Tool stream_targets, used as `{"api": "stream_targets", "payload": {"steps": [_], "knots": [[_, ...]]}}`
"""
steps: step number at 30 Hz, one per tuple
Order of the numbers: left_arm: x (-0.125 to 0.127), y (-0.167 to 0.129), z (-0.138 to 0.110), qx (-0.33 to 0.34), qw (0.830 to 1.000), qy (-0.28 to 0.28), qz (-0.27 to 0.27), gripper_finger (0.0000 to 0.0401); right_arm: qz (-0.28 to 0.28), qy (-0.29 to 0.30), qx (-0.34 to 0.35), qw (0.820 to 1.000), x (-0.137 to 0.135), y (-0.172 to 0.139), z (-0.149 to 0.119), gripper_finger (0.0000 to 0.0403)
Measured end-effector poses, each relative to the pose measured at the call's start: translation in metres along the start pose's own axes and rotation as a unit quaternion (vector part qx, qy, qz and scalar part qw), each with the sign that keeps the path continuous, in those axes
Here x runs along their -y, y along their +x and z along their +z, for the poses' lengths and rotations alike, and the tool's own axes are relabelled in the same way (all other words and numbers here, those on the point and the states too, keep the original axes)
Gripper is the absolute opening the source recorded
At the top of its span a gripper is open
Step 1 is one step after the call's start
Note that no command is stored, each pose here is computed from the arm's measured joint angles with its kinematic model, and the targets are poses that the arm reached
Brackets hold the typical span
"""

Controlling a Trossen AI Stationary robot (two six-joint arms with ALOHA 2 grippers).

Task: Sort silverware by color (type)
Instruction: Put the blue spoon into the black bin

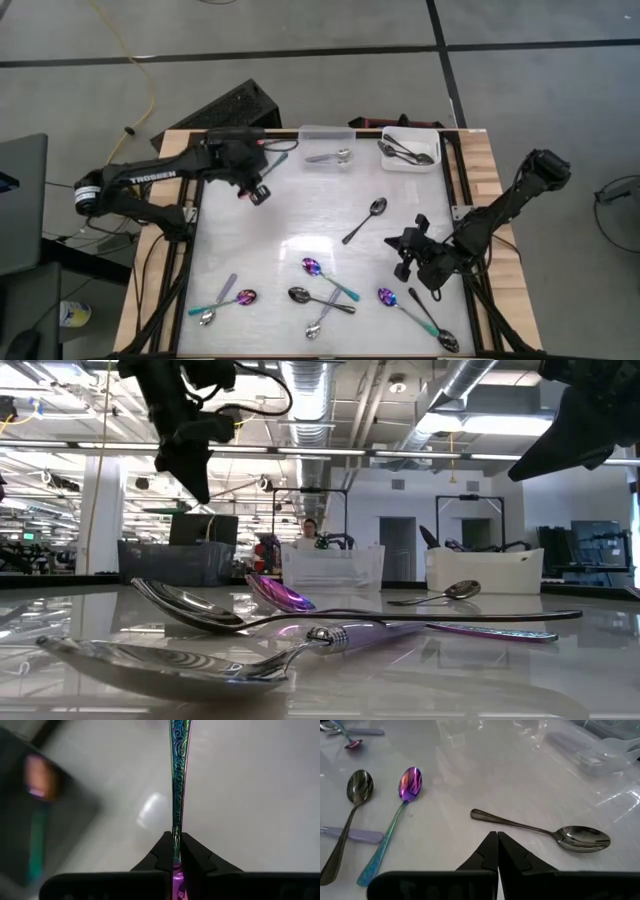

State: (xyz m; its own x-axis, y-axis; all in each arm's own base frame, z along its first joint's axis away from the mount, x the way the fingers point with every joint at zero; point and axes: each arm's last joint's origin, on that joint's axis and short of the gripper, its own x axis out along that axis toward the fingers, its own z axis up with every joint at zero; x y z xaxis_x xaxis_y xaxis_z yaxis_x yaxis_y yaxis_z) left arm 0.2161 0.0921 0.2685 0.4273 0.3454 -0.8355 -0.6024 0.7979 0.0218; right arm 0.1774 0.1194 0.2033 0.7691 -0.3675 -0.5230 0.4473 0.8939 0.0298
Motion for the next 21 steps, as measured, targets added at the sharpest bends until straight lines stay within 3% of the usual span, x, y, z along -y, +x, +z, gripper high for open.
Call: {"api": "stream_targets", "payload": {"steps": [5, 12, 16, 21], "knots": [[-0.023, -0.003, 0.010, 0.015, 0.997, 0.034, 0.066, 0.0001, 0.001, 0.001, 0.001, 1.000, 0.000, 0.000, 0.000, 0.0025], [-0.081, -0.001, 0.012, -0.001, 0.989, 0.039, 0.144, 0.0000, 0.006, 0.008, 0.005, 1.000, -0.002, 0.000, 0.001, 0.0025], [-0.108, -0.002, 0.010, -0.003, 0.990, 0.035, 0.134, 0.0000, 0.009, 0.013, 0.007, 1.000, -0.002, 0.000, 0.002, 0.0025], [-0.130, 0.008, 0.007, -0.025, 0.990, 0.082, 0.113, 0.0000, 0.009, 0.014, 0.007, 1.000, -0.002, 0.000, 0.002, 0.0025]]}}
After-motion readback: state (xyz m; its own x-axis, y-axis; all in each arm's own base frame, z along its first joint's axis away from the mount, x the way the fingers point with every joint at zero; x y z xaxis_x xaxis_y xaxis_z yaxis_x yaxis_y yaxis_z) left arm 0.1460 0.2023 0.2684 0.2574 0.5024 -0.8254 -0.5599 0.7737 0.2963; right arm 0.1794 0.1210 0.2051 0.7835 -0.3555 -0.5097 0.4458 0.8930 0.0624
